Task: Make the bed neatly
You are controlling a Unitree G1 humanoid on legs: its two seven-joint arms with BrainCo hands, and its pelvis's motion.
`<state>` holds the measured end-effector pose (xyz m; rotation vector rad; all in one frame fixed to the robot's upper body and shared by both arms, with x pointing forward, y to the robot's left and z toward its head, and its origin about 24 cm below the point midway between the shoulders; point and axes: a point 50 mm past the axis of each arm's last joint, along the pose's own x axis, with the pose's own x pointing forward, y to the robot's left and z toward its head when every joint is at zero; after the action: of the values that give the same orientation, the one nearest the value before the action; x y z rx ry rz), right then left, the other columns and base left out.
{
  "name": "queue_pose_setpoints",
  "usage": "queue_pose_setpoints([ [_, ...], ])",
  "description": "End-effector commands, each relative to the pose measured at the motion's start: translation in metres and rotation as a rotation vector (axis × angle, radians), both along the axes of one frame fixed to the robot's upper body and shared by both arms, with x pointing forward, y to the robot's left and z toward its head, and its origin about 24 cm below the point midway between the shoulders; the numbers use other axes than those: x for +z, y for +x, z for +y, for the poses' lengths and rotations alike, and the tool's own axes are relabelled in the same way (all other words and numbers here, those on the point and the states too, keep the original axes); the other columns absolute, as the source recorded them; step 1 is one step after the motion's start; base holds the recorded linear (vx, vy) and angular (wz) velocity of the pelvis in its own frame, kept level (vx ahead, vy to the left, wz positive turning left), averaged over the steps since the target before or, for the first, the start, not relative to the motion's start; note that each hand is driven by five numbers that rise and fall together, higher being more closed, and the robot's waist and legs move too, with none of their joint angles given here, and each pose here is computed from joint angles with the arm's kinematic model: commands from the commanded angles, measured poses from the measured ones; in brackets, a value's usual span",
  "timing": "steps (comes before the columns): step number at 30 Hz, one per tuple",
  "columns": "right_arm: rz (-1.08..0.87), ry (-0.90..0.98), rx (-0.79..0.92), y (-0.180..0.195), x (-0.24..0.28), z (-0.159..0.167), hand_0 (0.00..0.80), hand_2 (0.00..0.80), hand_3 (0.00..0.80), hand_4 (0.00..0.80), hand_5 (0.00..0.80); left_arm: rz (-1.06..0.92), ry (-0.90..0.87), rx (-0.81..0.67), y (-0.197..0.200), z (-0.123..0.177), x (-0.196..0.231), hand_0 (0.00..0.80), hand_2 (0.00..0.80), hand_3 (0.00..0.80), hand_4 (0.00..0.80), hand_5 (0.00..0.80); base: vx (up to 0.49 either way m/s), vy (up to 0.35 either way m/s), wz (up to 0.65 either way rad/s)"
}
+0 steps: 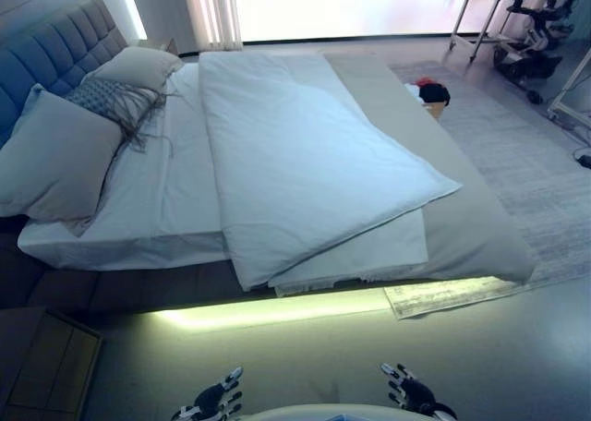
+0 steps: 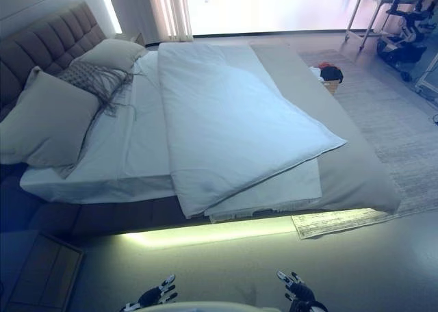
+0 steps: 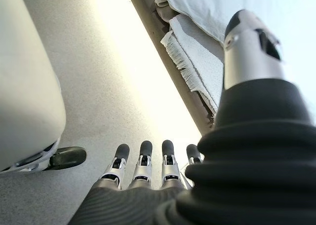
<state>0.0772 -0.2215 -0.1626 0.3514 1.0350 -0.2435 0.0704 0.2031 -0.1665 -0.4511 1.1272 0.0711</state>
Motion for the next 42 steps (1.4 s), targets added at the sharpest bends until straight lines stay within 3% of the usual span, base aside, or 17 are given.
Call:
queue_pose_setpoints([
  [1, -0.048, 0.023, 0.033, 0.030, 0.004, 0.008, 0.000, 0.000, 0.000, 0.000, 0.000, -0.025, 0.008, -0.017, 0.016, -0.003, 0.001, 0.000, 0.000, 0.000, 0.000, 0.000, 0.000, 0.000, 0.00],
  [21, -0.055, 0.051, 0.010, 0.035, 0.007, -0.002, 0.000, 0.000, 0.000, 0.000, 0.000, -0.022, 0.050, 0.065, 0.017, 0.014, 0.004, 0.000, 0.000, 0.000, 0.000, 0.000, 0.006, -0.002, 0.00],
  [34, -0.040, 0.045, -0.071, 0.031, 0.007, -0.011, 0.000, 0.000, 0.000, 0.000, 0.000, -0.010, 0.075, 0.260, 0.008, 0.027, 0.004, 0.000, 0.000, 0.000, 0.000, 0.000, 0.042, -0.050, -0.02],
  [42, -0.065, 0.044, -0.119, 0.032, 0.009, -0.017, 0.000, 0.000, 0.000, 0.000, 0.000, -0.004, 0.071, 0.297, 0.006, 0.027, 0.003, 0.000, 0.000, 0.000, 0.000, 0.000, 0.069, -0.126, -0.08],
])
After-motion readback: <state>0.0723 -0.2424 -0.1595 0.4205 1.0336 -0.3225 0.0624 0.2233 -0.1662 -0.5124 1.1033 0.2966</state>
